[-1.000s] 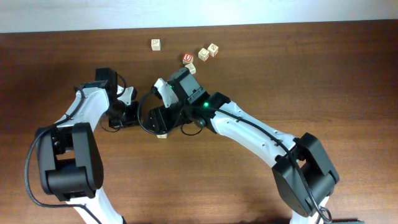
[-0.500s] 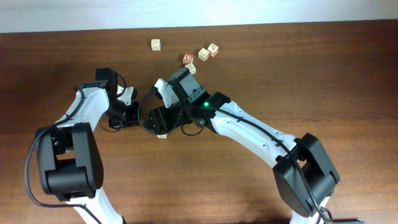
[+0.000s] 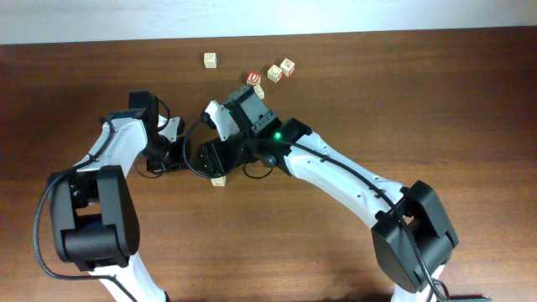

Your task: Rotate 4 blocks

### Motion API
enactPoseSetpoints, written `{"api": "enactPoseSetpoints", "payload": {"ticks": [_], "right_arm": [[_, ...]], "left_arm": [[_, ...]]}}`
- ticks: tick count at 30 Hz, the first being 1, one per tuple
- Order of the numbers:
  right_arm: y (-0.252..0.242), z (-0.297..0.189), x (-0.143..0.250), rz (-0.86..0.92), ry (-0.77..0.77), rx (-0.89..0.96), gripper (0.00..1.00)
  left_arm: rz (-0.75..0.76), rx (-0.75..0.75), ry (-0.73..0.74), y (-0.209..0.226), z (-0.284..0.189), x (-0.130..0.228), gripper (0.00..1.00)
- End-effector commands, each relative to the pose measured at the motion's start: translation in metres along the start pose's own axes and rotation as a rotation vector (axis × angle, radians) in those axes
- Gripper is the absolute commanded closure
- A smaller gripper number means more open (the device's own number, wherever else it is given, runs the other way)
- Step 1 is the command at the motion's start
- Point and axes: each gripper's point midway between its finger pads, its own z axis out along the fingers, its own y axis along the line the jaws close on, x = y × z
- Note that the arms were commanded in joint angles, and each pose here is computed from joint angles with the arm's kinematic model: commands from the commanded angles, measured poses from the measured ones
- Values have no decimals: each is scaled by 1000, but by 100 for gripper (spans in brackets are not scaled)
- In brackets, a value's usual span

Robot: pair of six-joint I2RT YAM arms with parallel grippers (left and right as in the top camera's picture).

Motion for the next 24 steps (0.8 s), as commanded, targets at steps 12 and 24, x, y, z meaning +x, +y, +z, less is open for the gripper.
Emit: {"api": "enactPoseSetpoints", "payload": {"ticks": [12,24], "right_arm": [[-44,-282,-76,76,-203,670,96],[76,-473,16,-1,-603,817,20]], "left_arm": [[49,-265,-504,-27,-259,-62,100],[43,-342,-642,-35,-338,5,1]]}}
